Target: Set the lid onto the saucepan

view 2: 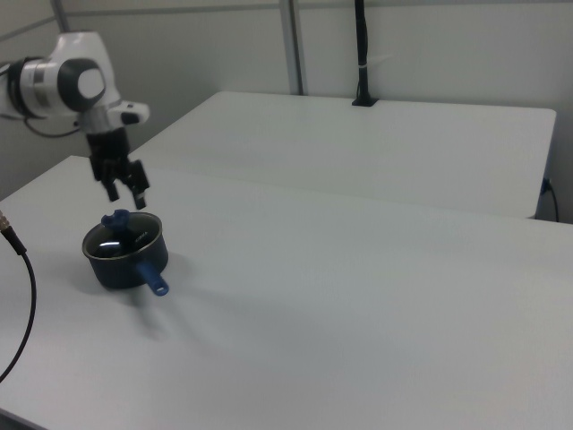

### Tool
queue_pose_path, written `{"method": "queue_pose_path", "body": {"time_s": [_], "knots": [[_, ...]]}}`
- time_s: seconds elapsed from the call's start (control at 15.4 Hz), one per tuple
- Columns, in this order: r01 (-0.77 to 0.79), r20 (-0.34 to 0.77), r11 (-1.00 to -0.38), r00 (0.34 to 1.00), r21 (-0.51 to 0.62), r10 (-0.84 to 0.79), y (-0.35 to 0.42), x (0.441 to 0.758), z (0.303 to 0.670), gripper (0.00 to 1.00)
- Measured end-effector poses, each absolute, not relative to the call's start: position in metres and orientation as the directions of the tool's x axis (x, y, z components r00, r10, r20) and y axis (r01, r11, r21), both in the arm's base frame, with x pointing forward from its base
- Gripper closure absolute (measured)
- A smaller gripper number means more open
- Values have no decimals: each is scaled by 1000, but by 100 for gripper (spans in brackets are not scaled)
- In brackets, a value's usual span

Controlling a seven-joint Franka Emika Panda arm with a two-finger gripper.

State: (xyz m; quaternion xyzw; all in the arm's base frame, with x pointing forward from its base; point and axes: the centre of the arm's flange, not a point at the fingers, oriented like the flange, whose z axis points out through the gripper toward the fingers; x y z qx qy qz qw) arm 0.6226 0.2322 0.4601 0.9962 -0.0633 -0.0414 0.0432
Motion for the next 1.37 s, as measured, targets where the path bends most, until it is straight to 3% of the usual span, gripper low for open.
{"method": "queue_pose_path", "body": {"time_s": [0.39,0.78,1.11,1.37], "knots": [[-93,-94,-994,991,60,-99,135,626,517,0],[-94,-103,-993,990,65,-101,83,631,521,0],[-105,-71,-994,992,45,-108,16,629,545,0],[-110,-60,-992,992,69,-114,4,627,551,0]]}}
